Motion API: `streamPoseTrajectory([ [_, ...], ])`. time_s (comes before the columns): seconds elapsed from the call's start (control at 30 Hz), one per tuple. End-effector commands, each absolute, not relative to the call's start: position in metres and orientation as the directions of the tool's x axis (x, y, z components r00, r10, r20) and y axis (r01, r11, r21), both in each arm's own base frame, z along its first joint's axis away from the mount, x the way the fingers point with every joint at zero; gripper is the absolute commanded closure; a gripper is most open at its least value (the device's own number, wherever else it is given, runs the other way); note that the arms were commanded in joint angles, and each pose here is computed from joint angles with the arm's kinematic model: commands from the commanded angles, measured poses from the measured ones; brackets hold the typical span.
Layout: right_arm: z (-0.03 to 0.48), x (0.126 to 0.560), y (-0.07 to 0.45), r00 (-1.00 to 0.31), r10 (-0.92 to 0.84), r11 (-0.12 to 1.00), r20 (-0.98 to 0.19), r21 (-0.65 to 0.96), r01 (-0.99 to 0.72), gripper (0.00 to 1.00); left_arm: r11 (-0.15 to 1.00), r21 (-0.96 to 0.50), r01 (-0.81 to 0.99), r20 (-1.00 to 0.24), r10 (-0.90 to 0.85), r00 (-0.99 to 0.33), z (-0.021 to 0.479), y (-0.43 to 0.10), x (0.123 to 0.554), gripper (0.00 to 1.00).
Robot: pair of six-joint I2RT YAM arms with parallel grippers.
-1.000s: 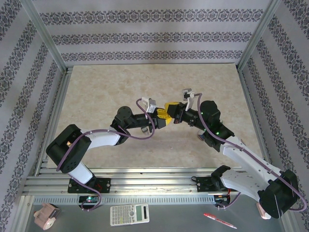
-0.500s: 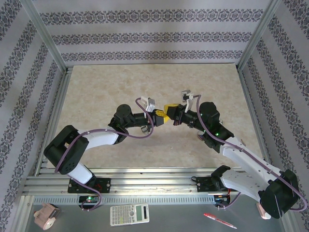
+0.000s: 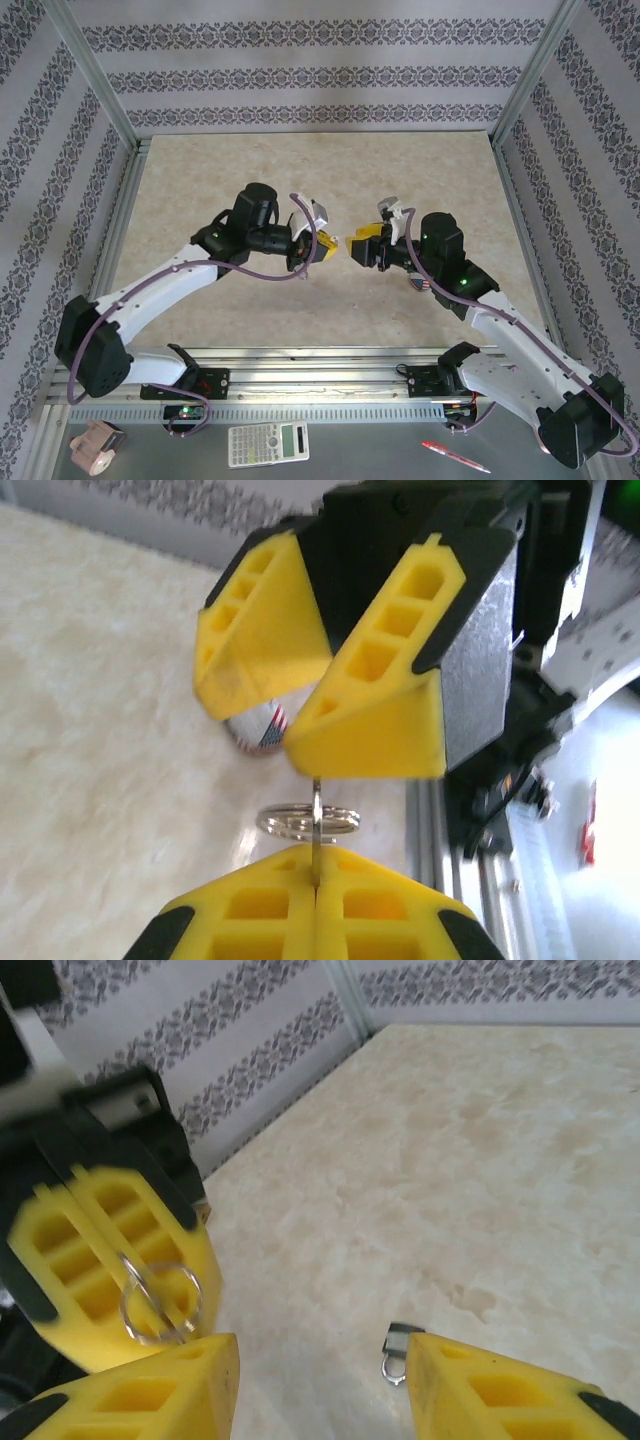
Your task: Unlock with the key
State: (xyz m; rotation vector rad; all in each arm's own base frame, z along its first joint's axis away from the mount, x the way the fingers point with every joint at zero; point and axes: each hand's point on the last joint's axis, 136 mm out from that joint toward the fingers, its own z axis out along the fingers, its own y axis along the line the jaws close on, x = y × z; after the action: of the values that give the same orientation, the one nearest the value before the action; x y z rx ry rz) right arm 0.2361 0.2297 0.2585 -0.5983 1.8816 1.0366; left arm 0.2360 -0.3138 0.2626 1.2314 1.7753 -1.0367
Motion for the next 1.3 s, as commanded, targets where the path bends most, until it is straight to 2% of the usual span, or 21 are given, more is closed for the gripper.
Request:
streamPoseTrajectory([
  [0.0, 0.254, 0.215, 0.242, -0.419, -0.083, 0.397, -0.904, 0.356, -0.846, 0.49, 0.274, -0.180, 0.945, -0.647, 0.691, -0.323, 0.213, -0.254, 0.202, 1.00],
  [0.2, 0.242, 0.209, 0.252, -0.274, -0.104, 0.302, -0.956, 0.232, -0.925, 0.48, 0.311, -0.142, 0.940, -0.523, 0.782, -0.338, 0.219, -0.227, 0.195, 1.00],
  [0.37, 0.234, 0.185, 0.278, -0.196, -0.166, 0.122, -0.966, 0.178, -0.977, 0.48, 0.280, -0.151, 0.948, -0.481, 0.817, -0.318, 0.216, -0.233, 0.189, 1.00],
  [0.57, 0.234, 0.170, 0.293, -0.149, -0.141, 0.028, -0.979, 0.147, -0.989, 0.48, 0.252, -0.160, 0.955, -0.433, 0.851, -0.297, 0.209, -0.241, 0.185, 1.00],
  [1.27, 0.237, 0.161, 0.311, -0.165, -0.098, -0.070, -0.981, 0.173, -0.982, 0.49, 0.176, -0.201, 0.964, -0.474, 0.843, -0.253, 0.214, -0.265, 0.177, 1.00],
])
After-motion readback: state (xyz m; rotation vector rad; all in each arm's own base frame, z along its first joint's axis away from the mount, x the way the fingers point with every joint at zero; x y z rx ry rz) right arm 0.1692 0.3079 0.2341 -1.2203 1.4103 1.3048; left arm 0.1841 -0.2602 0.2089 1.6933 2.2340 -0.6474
